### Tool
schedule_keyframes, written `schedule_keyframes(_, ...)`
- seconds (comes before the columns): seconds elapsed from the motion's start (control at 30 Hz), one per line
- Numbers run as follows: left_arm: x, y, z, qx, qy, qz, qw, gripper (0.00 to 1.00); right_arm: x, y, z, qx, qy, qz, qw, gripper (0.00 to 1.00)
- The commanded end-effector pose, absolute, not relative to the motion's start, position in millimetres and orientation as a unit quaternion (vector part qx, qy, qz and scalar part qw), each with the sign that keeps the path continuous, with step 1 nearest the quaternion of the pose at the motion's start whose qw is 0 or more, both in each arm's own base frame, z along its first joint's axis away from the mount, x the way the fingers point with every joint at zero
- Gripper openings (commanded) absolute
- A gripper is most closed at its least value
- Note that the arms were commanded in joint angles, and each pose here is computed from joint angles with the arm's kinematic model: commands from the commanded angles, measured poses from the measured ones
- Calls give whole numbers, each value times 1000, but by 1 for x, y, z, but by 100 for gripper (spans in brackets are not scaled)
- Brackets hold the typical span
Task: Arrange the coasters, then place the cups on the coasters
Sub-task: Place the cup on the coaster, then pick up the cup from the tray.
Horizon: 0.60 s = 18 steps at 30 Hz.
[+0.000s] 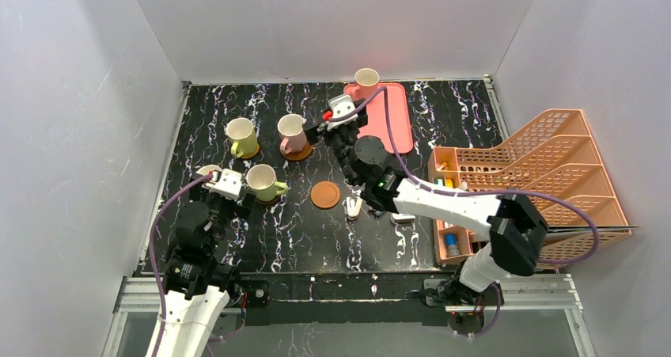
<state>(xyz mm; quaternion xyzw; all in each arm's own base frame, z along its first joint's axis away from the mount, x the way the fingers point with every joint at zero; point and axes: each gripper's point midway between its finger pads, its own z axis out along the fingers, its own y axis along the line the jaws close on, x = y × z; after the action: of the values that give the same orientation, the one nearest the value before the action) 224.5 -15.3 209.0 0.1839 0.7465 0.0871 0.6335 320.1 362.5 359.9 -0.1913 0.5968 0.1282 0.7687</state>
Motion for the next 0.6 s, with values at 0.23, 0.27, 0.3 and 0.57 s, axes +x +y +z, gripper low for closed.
schedule_keyframes(0.23, 224, -13, 208, 179, 746, 92, 634, 98, 383, 326, 337, -87, 661, 72, 742, 98)
schedule_keyframes(0.27, 224, -13, 208, 180, 746, 92, 634, 98, 388, 326, 337, -89, 669, 72, 734, 98)
schedule_keyframes(0.3, 224, -13, 208, 180, 746, 92, 634, 98, 394, 328, 329, -98, 681, 69, 722, 98)
schedule_keyframes(0.57, 225, -13, 206, 180, 748, 92, 632, 98, 439, 335, 250, -135, 760, 39, 635, 98)
